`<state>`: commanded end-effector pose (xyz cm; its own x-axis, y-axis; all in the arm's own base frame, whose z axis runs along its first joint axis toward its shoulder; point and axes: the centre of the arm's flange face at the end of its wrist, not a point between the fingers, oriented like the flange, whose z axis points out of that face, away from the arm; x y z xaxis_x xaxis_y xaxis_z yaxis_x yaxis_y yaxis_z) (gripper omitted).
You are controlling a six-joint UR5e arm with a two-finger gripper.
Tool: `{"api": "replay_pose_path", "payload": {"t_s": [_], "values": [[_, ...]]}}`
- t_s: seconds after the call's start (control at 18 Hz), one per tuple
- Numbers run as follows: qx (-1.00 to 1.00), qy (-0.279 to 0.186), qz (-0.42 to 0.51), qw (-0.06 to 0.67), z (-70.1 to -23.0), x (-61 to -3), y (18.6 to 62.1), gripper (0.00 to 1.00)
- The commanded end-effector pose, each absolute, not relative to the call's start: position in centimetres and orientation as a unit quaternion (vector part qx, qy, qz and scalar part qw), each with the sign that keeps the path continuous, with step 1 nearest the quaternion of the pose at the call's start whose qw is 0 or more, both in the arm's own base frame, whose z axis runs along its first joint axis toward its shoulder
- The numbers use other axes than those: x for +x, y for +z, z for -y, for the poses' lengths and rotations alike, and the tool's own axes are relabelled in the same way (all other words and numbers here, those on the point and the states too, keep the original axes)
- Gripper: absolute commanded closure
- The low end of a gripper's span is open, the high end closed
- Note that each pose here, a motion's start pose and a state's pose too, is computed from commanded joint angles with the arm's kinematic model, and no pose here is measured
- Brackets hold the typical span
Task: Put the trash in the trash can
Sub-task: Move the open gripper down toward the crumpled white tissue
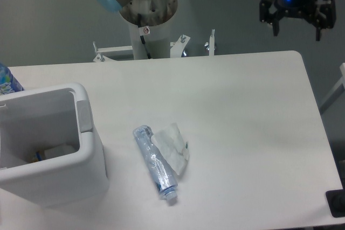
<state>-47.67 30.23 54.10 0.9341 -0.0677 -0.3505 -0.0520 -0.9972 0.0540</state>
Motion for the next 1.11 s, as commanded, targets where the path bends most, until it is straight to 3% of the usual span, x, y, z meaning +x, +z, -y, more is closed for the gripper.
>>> {"api": "replay_pose_path", "payload": {"t_s": [0.39, 0.72, 1.11], "values": [[0.984, -0.172, 0.037, 0.013, -30.8, -47.3, 53.7, 0.0], [0.993, -0.116, 0.028, -0.021, -30.9, -45.0, 49.1, 0.0], [0.991, -0.048, -0.081, -0.095, -33.3, -42.7, 44.3, 0.0]]}}
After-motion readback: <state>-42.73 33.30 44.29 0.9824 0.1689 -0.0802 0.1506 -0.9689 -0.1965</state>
